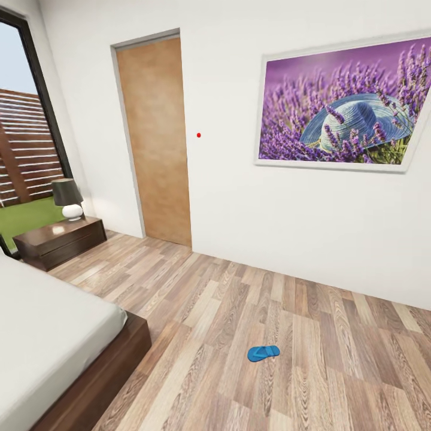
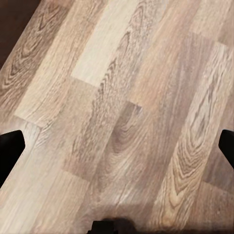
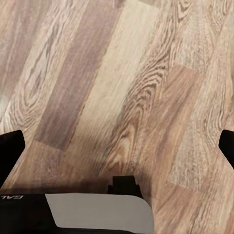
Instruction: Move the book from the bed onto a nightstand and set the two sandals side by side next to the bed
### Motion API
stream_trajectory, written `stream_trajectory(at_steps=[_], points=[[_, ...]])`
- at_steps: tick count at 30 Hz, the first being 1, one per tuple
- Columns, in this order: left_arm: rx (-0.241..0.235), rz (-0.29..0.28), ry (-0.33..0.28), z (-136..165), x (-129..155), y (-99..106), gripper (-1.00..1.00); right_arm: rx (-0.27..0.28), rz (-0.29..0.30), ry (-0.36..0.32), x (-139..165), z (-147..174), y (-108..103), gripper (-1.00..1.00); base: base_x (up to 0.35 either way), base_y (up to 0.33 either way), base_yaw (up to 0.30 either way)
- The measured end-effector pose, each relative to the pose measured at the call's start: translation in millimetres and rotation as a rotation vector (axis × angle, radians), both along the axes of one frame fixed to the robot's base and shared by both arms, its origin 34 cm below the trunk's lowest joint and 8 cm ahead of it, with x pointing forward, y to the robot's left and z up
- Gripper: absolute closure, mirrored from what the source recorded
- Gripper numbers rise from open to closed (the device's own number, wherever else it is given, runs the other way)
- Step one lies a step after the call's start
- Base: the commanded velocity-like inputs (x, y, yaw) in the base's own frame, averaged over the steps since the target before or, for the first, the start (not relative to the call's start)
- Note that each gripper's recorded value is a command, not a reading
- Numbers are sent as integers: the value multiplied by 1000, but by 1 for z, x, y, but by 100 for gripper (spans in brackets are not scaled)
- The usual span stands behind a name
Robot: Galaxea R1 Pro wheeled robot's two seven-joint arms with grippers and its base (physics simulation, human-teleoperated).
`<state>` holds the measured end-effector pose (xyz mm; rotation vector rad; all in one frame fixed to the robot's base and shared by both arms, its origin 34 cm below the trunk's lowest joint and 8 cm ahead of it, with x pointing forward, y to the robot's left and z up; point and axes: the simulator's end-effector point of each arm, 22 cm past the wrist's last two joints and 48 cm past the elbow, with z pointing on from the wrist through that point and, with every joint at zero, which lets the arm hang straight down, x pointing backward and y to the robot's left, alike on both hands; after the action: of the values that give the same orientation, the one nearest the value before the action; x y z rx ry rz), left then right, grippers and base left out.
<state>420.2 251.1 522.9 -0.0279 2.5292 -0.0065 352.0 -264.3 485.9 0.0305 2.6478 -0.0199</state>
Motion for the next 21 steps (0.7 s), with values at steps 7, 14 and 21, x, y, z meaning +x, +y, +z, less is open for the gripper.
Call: stream_trajectory(at_steps=[7,14,21], points=[[-23,56,19,-13,-20,3,-100,1,1,16,-7,-3,0,-100,0,0,0],[-27,59,15,-14,-22,2,-100,3,-4,47,-20,-9,1,-100,0,0,0],[-25,63,-37,-7,-13,4,-100,2,-6,52,-22,-10,0,-100,0,0,-112]])
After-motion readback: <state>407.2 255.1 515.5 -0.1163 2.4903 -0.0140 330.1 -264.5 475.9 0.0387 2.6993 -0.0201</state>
